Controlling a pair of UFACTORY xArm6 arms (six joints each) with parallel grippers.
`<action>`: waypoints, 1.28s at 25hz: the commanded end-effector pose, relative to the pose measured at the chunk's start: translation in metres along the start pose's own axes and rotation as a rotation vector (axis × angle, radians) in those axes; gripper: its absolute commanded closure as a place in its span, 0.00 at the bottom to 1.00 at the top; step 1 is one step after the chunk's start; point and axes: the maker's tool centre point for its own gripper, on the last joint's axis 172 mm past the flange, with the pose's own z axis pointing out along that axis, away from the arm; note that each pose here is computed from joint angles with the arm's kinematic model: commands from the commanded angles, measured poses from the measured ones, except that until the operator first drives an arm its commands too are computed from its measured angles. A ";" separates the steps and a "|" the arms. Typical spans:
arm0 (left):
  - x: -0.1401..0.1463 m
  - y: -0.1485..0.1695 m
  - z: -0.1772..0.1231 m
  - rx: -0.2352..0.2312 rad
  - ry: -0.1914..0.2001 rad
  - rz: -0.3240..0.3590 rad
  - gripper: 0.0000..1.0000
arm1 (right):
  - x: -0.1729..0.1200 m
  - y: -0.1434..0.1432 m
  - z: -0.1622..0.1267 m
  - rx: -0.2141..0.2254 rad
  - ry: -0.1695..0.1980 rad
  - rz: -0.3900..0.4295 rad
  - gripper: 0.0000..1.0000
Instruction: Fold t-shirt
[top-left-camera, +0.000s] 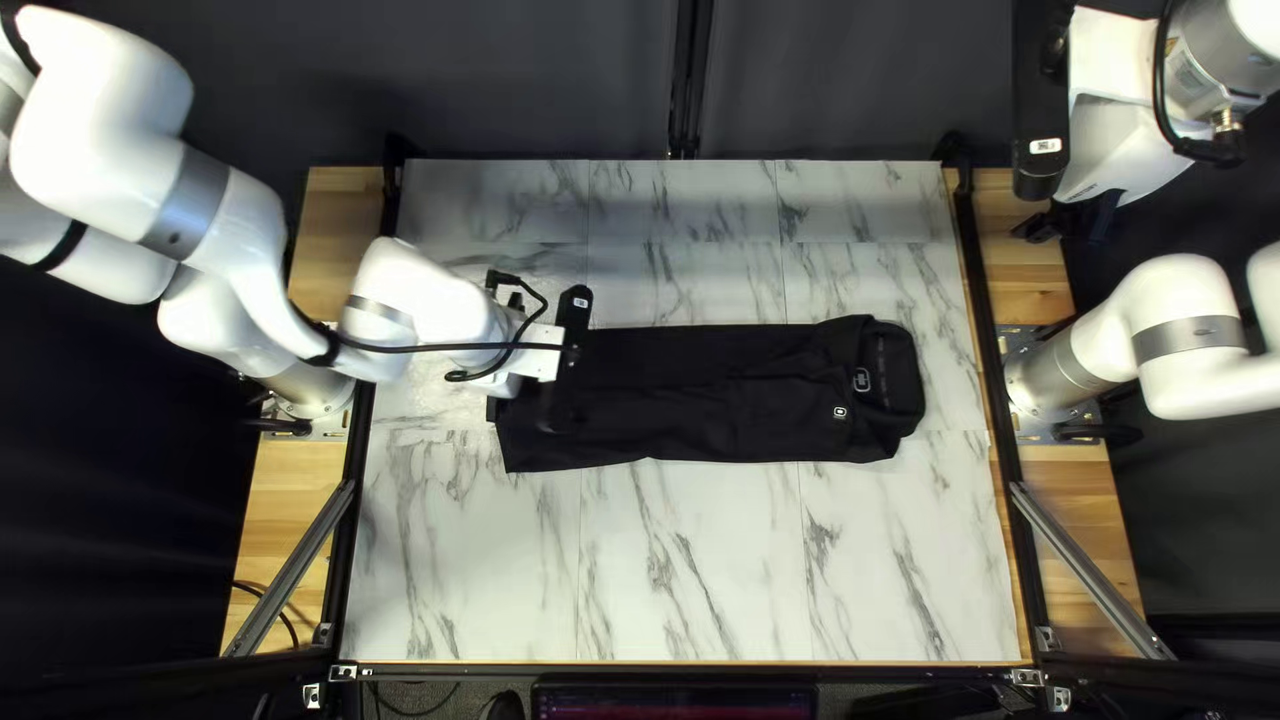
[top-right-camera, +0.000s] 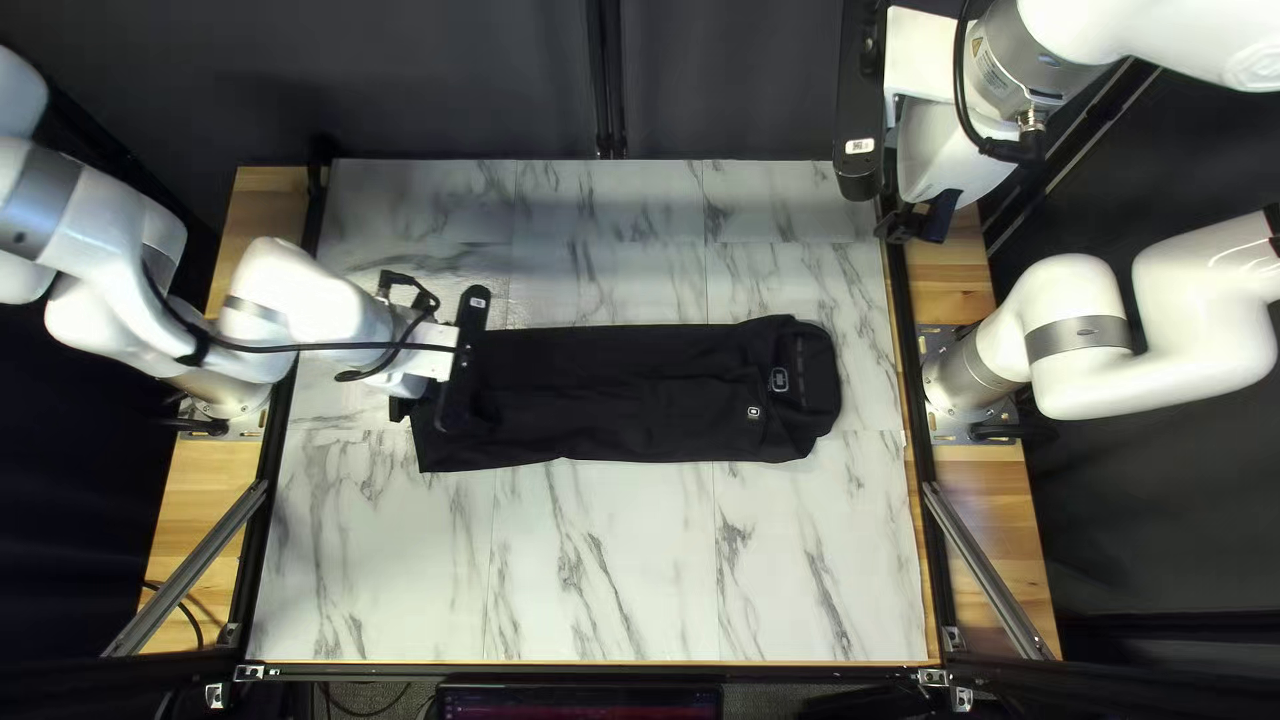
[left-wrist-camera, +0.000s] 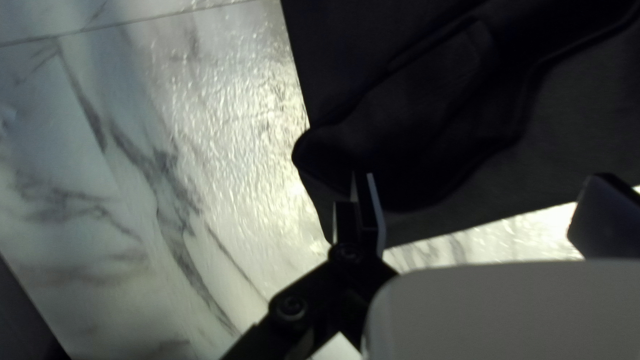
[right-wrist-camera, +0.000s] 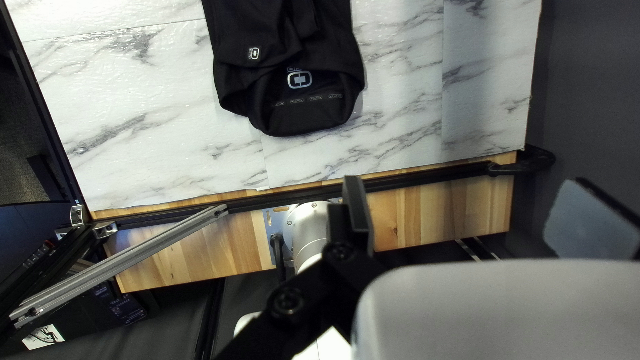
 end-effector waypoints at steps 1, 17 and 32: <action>0.000 -0.020 0.005 0.016 -0.008 0.016 0.00 | 0.000 0.000 0.000 0.000 0.000 0.000 0.00; -0.014 -0.038 -0.027 0.094 -0.019 -0.090 0.00 | 0.000 0.000 0.000 0.000 0.000 0.000 0.00; -0.035 -0.083 0.006 0.097 -0.121 -0.117 0.00 | 0.000 0.000 0.000 0.000 0.000 0.000 0.00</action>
